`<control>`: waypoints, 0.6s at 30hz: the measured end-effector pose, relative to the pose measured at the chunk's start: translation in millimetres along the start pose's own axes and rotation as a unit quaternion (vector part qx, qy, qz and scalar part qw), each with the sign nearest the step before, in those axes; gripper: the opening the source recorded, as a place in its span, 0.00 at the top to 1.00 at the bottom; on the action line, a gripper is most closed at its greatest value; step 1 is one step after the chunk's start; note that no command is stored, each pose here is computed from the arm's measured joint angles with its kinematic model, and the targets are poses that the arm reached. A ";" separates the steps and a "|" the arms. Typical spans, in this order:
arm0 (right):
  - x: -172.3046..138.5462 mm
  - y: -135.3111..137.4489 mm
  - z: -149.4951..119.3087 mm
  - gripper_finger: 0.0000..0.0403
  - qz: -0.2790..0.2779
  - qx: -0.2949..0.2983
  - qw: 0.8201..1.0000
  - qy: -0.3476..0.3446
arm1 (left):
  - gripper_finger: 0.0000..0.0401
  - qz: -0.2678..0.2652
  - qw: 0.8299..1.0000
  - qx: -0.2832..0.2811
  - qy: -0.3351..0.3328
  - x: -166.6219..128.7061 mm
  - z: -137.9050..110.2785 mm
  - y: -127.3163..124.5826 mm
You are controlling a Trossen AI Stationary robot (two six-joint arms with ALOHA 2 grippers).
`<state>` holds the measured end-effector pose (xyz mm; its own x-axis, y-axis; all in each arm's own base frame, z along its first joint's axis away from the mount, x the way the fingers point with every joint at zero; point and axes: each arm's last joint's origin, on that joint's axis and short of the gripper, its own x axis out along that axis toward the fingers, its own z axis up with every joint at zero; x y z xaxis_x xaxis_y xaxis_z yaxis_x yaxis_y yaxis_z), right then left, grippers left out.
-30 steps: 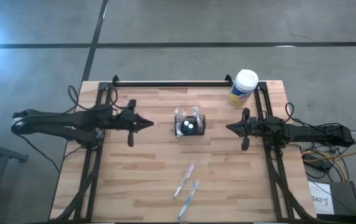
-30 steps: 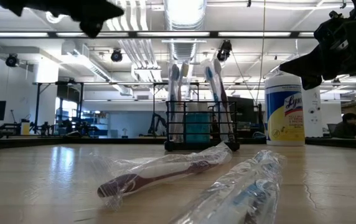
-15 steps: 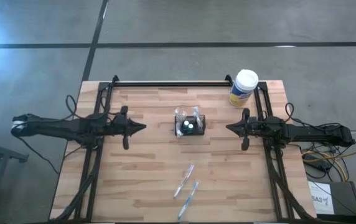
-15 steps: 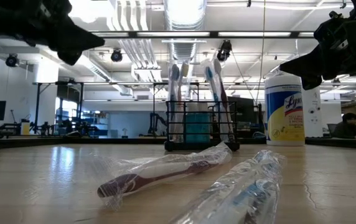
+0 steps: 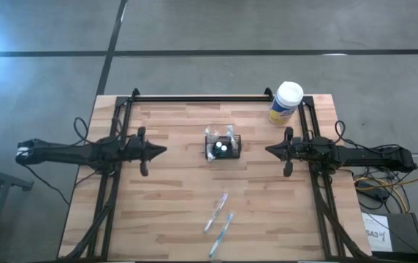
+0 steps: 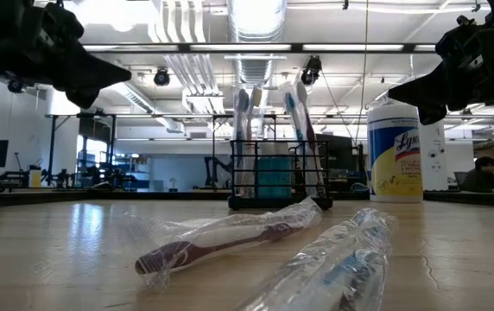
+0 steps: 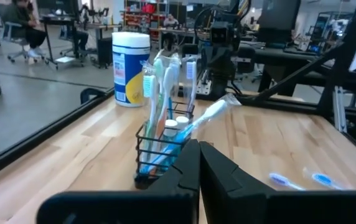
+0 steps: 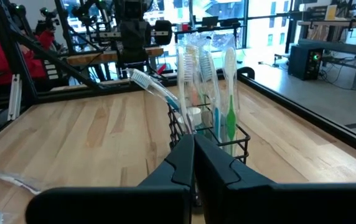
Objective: Pick & Place toothbrushing station
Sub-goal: Put the violet toothbrush into the black wire organizer
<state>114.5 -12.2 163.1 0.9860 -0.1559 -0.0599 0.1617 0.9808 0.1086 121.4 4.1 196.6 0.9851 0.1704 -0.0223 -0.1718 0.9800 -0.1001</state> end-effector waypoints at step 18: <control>0.0 0.0 0.0 0.98 0.000 -0.002 1.000 0.000 | 0.99 -0.024 0.999 0.008 -0.033 -7.9 -19.9 2.1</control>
<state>114.5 -12.2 163.1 0.9859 -0.1560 -0.0599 0.1617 0.9812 0.1056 113.2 2.8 176.7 0.9905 0.1290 0.0486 -0.1246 0.9887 -0.0835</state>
